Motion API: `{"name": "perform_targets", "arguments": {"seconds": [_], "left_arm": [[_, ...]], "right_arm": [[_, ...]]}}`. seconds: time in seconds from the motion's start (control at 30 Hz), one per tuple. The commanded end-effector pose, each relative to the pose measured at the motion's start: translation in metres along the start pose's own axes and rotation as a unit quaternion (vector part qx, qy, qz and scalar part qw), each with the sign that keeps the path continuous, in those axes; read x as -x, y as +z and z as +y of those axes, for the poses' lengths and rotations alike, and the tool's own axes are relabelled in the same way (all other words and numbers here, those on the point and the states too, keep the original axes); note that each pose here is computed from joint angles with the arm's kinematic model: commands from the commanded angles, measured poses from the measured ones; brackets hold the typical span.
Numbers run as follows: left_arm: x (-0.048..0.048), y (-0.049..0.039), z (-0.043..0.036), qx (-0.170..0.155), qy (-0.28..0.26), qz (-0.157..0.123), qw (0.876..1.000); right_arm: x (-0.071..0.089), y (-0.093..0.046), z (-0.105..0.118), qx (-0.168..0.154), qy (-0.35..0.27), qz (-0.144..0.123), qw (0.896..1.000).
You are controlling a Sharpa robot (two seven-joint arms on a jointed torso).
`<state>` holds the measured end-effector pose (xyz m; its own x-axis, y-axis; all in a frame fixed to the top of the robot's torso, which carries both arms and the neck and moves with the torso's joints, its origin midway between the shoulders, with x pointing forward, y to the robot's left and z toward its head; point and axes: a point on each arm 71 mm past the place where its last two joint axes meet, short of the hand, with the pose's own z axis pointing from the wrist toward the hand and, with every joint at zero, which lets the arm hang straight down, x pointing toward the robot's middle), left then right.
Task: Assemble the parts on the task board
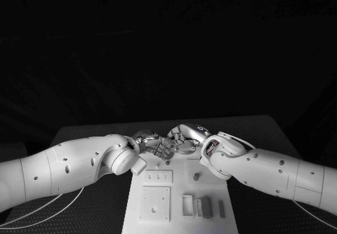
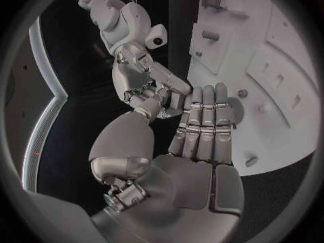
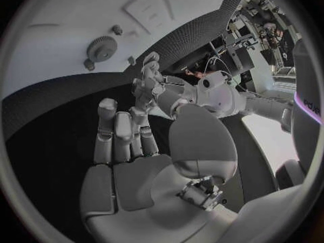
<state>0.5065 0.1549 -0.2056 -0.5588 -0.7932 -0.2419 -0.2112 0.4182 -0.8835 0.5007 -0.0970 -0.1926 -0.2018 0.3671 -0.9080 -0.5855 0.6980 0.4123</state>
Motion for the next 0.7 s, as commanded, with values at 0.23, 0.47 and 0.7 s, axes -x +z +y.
{"name": "perform_targets", "arguments": {"seconds": [0.23,0.47,0.7], "left_arm": [[-0.0034,-0.0003,-0.0059,-0.016,0.001,0.005,1.0],[-0.0018,-0.0008,-0.0051,-0.013,0.0,0.0,1.0],[-0.0008,-0.0013,-0.0045,-0.013,0.001,0.0,1.0]], "right_arm": [[-0.0054,0.0008,0.0014,0.007,-0.001,0.016,1.0],[-0.0057,0.0007,0.0004,0.005,-0.002,0.017,1.0],[-0.006,0.001,-0.0017,0.001,-0.006,0.017,1.0]]}}
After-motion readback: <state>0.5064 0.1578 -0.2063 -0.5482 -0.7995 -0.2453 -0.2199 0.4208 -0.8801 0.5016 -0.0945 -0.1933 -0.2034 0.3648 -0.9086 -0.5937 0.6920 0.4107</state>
